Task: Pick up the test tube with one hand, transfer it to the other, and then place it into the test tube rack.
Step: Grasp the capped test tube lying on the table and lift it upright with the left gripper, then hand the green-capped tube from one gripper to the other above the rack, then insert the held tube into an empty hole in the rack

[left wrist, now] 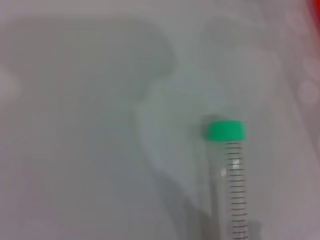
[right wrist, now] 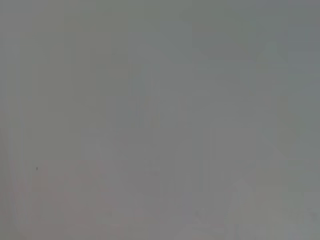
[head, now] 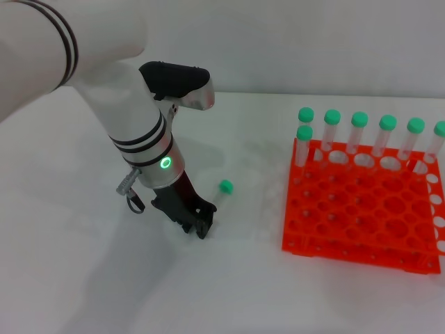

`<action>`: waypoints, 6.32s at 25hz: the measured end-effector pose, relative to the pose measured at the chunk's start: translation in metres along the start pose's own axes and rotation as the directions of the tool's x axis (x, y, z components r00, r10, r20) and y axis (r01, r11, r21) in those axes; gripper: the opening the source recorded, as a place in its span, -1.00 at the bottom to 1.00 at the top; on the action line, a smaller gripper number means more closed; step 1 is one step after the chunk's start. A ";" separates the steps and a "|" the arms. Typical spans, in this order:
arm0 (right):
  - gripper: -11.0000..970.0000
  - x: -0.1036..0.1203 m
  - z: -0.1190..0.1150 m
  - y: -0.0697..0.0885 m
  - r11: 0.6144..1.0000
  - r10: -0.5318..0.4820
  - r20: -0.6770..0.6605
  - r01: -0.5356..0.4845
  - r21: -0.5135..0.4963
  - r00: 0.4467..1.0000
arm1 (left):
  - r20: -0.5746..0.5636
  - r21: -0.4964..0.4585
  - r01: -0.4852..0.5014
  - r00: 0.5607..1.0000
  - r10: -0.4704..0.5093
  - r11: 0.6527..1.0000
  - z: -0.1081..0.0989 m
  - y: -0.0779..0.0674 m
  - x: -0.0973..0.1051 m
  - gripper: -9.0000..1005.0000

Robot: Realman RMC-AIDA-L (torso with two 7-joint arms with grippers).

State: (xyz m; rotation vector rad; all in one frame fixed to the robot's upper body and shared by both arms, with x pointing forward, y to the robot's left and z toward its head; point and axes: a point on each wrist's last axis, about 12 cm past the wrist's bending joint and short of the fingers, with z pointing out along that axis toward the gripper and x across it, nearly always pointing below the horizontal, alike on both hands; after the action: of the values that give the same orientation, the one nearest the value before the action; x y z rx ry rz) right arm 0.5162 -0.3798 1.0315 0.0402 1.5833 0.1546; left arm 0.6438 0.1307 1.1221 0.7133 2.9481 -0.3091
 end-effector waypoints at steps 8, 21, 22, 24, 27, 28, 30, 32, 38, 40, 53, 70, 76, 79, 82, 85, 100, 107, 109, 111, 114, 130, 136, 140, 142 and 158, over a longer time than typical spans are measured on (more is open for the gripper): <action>0.80 0.000 -0.001 -0.001 1.000 0.002 0.001 -0.002 0.005 1.000 | 0.061 -0.002 -0.050 0.997 0.050 0.999 -0.001 0.000 -0.007 -0.56; 0.80 0.000 -0.003 -0.005 1.000 0.000 -0.002 0.000 0.020 1.000 | 0.521 0.088 0.013 0.852 -0.057 0.996 -0.035 0.061 -0.026 -0.60; 0.80 0.000 -0.003 -0.006 1.000 0.001 0.000 -0.001 0.024 1.000 | 0.560 0.112 0.019 0.825 -0.079 0.994 -0.034 0.066 -0.024 -0.60; 0.80 -0.002 -0.003 -0.008 0.999 0.006 0.007 -0.006 0.041 1.000 | 0.648 0.170 0.026 0.750 -0.131 0.985 -0.030 0.076 -0.016 -0.60; 0.80 -0.002 -0.005 -0.014 0.995 0.031 0.025 -0.033 0.094 0.999 | 0.750 0.219 0.024 0.636 -0.183 0.975 -0.019 0.083 -0.002 -0.60; 0.80 -0.002 -0.006 -0.015 0.993 0.038 0.029 -0.041 0.107 0.999 | 0.796 0.230 0.019 0.571 -0.200 0.973 -0.013 0.084 0.004 -0.60; 0.80 -0.001 -0.008 -0.018 0.990 0.049 0.031 -0.052 0.130 0.998 | 0.849 0.233 -0.002 0.489 -0.202 0.972 -0.002 0.082 0.016 -0.60; 0.80 0.000 -0.010 -0.022 0.983 0.072 0.027 -0.076 0.167 0.997 | 0.894 0.220 -0.026 0.405 -0.191 0.975 0.014 0.075 0.029 -0.60; 0.80 0.001 -0.012 -0.027 0.972 0.141 0.034 -0.145 0.187 0.989 | 0.977 0.124 -0.082 0.184 -0.107 0.989 0.044 0.040 0.069 -0.60; 0.80 -0.003 -0.011 -0.024 0.980 0.158 0.035 -0.161 0.120 0.987 | 0.989 0.094 -0.126 0.123 -0.078 0.988 0.047 0.024 0.078 -0.60; 0.80 -0.073 -0.016 0.007 0.785 0.105 0.074 -0.037 -0.618 0.992 | 0.975 -0.102 -0.425 0.139 0.176 0.900 0.067 -0.069 0.079 -0.60; 0.79 -0.069 0.030 0.083 0.607 0.073 -0.028 -0.067 -0.792 0.997 | 0.966 -0.137 -0.515 0.121 0.230 0.846 0.061 -0.098 0.064 -0.60; 0.80 -0.073 0.040 0.097 0.572 0.078 -0.027 -0.066 -0.818 0.997 | 0.966 -0.136 -0.515 0.122 0.230 0.846 0.062 -0.098 0.065 -0.60; 0.77 -0.076 0.044 0.101 0.562 0.080 -0.023 -0.064 -0.825 0.997 | 0.965 -0.135 -0.515 0.124 0.230 0.847 0.062 -0.098 0.066 -0.59; 0.70 -0.078 0.047 0.103 0.557 0.079 -0.019 -0.060 -0.828 0.997 | 0.965 -0.134 -0.514 0.126 0.229 0.848 0.063 -0.098 0.066 -0.58; 0.62 -0.079 0.047 0.103 0.557 0.077 -0.016 -0.056 -0.828 0.997 | 0.965 -0.134 -0.513 0.127 0.229 0.848 0.063 -0.098 0.066 -0.56; -0.49 -0.081 0.048 0.099 0.568 0.074 -0.012 -0.052 -0.822 0.997 | 0.965 -0.133 -0.509 0.130 0.228 0.850 0.063 -0.096 0.066 -0.50; -0.54 -0.082 0.048 0.098 0.572 0.079 -0.007 -0.052 -0.819 0.997 | 0.962 -0.142 -0.495 0.134 0.237 0.857 0.065 -0.091 0.069 -0.47; -0.54 -0.083 0.048 0.096 0.577 0.088 0.001 -0.050 -0.815 0.996 | 0.959 -0.147 -0.479 0.146 0.243 0.866 0.068 -0.085 0.071 -0.46; -0.54 -0.083 0.048 0.096 0.582 0.091 0.002 -0.052 -0.812 0.996 | 0.958 -0.144 -0.458 0.158 0.240 0.877 0.070 -0.079 0.075 -0.45; -0.54 -0.083 0.048 0.095 0.587 0.093 0.002 -0.053 -0.808 0.996 | 0.958 -0.139 -0.444 0.167 0.234 0.885 0.072 -0.076 0.078 -0.36; -0.55 -0.075 0.060 0.099 0.656 0.045 0.020 -0.014 -0.755 0.999 | 0.982 -0.181 -0.142 0.031 0.187 0.973 0.090 -0.026 0.217 0.47; -0.55 -0.066 0.069 0.113 0.647 -0.025 -0.011 0.008 -0.762 1.000 | 0.976 -0.209 0.016 0.064 0.208 0.978 0.091 0.007 0.239 0.65; -0.55 -0.062 0.083 0.134 0.621 -0.075 -0.019 0.032 -0.783 0.997 | 0.976 -0.213 0.143 0.086 0.202 0.967 0.091 0.024 0.254 0.65; -0.55 -0.062 0.087 0.138 0.622 -0.086 -0.017 0.040 -0.782 0.996 | 0.978 -0.204 0.197 0.092 0.189 0.959 0.091 0.030 0.260 0.65; -0.55 -0.060 0.103 0.140 0.664 -0.159 -0.037 0.079 -0.743 0.987 | 0.986 -0.164 0.266 0.085 0.146 0.950 0.090 0.038 0.265 0.65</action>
State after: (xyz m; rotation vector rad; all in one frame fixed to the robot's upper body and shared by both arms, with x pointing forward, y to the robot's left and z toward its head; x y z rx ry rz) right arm 0.6104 -0.2407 1.1071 -0.7293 1.5093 0.7051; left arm 0.4302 0.2610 0.9916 0.1171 1.5269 -0.1883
